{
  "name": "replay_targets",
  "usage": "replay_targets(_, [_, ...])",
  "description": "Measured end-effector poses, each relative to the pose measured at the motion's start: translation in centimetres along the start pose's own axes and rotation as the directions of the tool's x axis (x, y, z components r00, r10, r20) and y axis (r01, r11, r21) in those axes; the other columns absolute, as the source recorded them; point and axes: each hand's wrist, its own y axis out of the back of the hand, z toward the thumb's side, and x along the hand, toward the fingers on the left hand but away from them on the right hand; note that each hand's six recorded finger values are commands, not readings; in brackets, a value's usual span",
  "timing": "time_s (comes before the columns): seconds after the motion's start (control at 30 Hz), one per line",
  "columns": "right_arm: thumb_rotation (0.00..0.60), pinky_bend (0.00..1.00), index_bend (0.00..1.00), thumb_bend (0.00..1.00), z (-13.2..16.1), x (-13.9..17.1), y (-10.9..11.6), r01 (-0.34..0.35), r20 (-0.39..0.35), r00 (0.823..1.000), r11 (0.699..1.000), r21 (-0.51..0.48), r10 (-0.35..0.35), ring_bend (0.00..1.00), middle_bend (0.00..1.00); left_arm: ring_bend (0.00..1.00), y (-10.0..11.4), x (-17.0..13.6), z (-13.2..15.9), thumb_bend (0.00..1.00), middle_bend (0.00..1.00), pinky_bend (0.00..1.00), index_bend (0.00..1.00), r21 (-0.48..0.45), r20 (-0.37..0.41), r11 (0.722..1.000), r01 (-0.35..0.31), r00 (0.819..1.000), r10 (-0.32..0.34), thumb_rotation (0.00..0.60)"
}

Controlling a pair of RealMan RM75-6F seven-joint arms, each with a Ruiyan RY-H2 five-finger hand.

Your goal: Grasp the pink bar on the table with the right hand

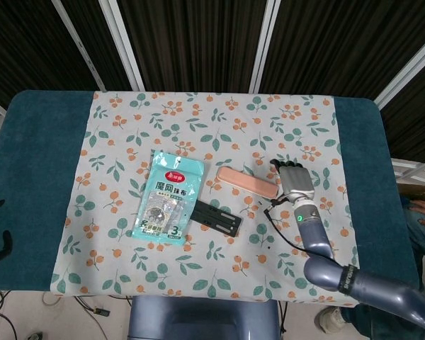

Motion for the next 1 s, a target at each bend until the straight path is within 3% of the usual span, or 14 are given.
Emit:
replay_targets(0.37, [0.6, 0.19, 0.26, 0.2, 4.2, -2.6, -1.5, 0.0, 0.018, 1.0, 0.999, 0.044, -0.001, 0.25, 0.32, 0.0, 0.1, 0.2, -0.2, 0.56, 0.0, 0.0, 0.12, -0.011, -0.013, 1.0, 0.004, 1.0, -0.004, 0.6])
replay_targets(0.7, [0.6, 0.19, 0.29, 0.26, 4.1, -3.8, -3.4, -0.017, 0.07, 0.997, 0.998, 0.056, 0.013, 0.29, 0.37, 0.0, 0.1, 0.2, -0.2, 0.56, 0.0, 0.0, 0.12, -0.016, -0.022, 1.0, 0.007, 1.0, -0.007, 0.6])
replay_targets(1.0, [0.6, 0.19, 0.35, 0.31, 4.5, -4.5, -4.6, -0.024, 0.066, 0.998, 0.998, 0.05, 0.02, 0.31, 0.39, 0.0, 0.0, 0.3, -0.3, 0.56, 0.0, 0.0, 0.12, -0.017, -0.03, 1.0, 0.014, 0.999, -0.015, 0.6])
